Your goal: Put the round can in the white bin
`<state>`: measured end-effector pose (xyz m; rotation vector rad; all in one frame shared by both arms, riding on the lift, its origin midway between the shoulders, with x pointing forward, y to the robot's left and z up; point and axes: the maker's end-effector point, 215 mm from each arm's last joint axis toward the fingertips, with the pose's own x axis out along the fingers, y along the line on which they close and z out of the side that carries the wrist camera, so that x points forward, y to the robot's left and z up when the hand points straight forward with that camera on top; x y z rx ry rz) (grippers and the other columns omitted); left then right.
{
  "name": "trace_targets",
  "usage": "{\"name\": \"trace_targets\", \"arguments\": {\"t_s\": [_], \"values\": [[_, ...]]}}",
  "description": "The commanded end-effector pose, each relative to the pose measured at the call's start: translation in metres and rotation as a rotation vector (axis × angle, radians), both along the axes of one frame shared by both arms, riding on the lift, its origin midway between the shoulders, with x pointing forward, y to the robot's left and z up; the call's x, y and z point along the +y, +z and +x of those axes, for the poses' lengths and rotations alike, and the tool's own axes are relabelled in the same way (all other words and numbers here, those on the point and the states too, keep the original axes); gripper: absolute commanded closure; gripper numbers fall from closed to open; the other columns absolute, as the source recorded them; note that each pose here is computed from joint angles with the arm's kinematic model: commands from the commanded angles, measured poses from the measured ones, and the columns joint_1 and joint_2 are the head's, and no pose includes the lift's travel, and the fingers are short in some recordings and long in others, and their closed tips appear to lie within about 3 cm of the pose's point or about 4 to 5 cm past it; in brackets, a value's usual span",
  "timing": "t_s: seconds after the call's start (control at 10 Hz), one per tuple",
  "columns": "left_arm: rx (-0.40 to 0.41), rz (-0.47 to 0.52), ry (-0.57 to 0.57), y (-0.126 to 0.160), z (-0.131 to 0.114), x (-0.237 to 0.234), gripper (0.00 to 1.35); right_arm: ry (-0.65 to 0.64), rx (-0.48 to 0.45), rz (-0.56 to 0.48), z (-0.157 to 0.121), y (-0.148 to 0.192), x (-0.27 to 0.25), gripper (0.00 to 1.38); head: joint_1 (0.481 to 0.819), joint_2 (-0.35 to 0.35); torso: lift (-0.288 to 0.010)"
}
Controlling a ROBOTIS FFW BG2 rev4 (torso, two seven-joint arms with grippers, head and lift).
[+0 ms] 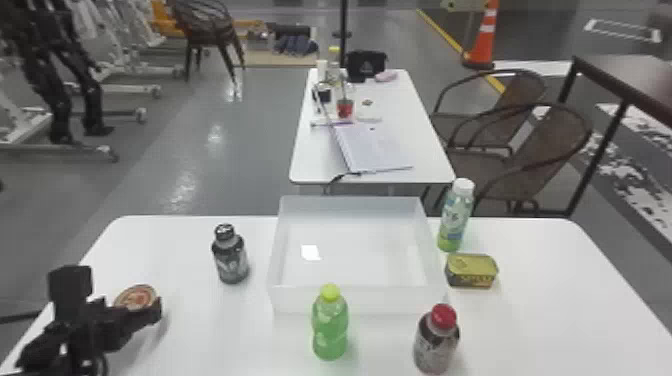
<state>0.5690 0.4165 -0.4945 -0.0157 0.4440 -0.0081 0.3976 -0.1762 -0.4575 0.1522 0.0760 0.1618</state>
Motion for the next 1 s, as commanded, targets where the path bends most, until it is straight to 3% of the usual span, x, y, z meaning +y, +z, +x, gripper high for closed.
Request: {"name": "trace_targets", "arguments": {"t_s": [0.0,0.5,0.6,0.7,0.9], "values": [[-0.001,-0.002,-0.003,-0.002,0.002,0.000,0.10,0.000,0.001,0.000,0.000,-0.001,0.000,0.09,0.549,0.000,-0.100],[-0.003,0.002,-0.011,-0.007,0.011,-0.003,0.11,0.004,0.000,0.002,0.001,-0.001,0.001,0.09,0.549,0.000,-0.100],[0.009,0.005,-0.011,-0.009,0.011,-0.002,0.25,0.005,0.000,0.004,0.001,-0.001,0.001,0.09,0.549,0.000,-0.100],[0.014,-0.003,-0.007,-0.013,0.008,-0.002,0.63,0.004,0.002,0.006,0.001,-0.002,0.001,0.09,0.549,0.000,-0.100],[0.009,0.005,-0.004,-0.013,0.008,-0.002,0.83,0.004,0.002,0.008,0.001,-0.002,0.001,0.09,0.549,0.000,-0.100]]}}
